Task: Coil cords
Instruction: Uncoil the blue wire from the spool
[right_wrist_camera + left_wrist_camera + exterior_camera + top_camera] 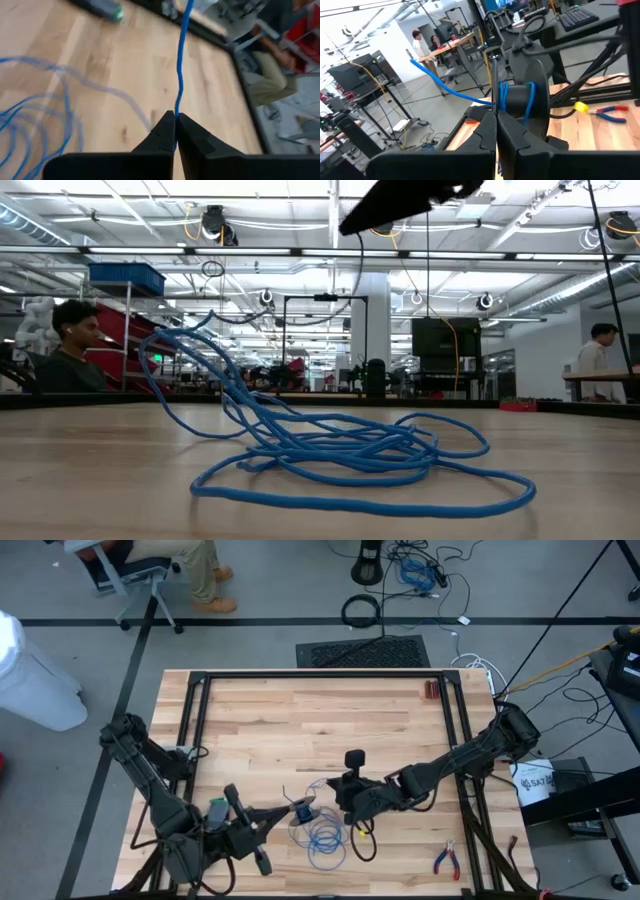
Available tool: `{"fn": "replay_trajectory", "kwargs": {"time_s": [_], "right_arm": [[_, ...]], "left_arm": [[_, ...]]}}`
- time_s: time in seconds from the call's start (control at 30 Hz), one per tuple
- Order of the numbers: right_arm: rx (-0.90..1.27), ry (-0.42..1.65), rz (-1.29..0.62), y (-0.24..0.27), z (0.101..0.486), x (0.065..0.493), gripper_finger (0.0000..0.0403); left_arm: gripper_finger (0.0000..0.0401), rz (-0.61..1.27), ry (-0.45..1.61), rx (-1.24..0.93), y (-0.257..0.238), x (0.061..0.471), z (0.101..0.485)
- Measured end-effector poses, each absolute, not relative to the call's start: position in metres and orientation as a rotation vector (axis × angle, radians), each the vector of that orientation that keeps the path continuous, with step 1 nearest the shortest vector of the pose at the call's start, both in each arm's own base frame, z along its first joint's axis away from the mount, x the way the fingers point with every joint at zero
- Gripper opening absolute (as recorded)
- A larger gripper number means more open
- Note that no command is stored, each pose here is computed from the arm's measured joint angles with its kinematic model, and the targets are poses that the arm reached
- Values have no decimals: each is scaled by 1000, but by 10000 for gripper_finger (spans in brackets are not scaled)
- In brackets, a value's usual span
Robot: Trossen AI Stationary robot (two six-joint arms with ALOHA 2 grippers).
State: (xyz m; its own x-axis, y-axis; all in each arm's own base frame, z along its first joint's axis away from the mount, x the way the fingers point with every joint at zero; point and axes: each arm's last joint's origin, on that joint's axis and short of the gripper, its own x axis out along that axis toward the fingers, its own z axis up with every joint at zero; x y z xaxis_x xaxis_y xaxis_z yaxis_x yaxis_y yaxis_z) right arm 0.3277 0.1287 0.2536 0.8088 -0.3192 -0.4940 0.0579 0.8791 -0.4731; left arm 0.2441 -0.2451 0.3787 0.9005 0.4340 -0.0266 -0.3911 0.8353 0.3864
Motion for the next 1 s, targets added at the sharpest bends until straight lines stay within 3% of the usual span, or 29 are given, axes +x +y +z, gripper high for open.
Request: {"fn": "replay_trajectory", "kwargs": {"time_s": [0.2,0.47,0.77,1.0], "right_arm": [[-342,594,-151,132,276,304,46],[-119,532,221,147,312,274,65],[-191,316,195,171,311,295,66],[-312,253,118,180,288,321,66]], "left_arm": [[2,419,134,426,-248,241,375],[2,427,157,450,-245,243,371],[2,432,174,465,-243,244,367],[2,378,174,462,-244,245,367]]}}
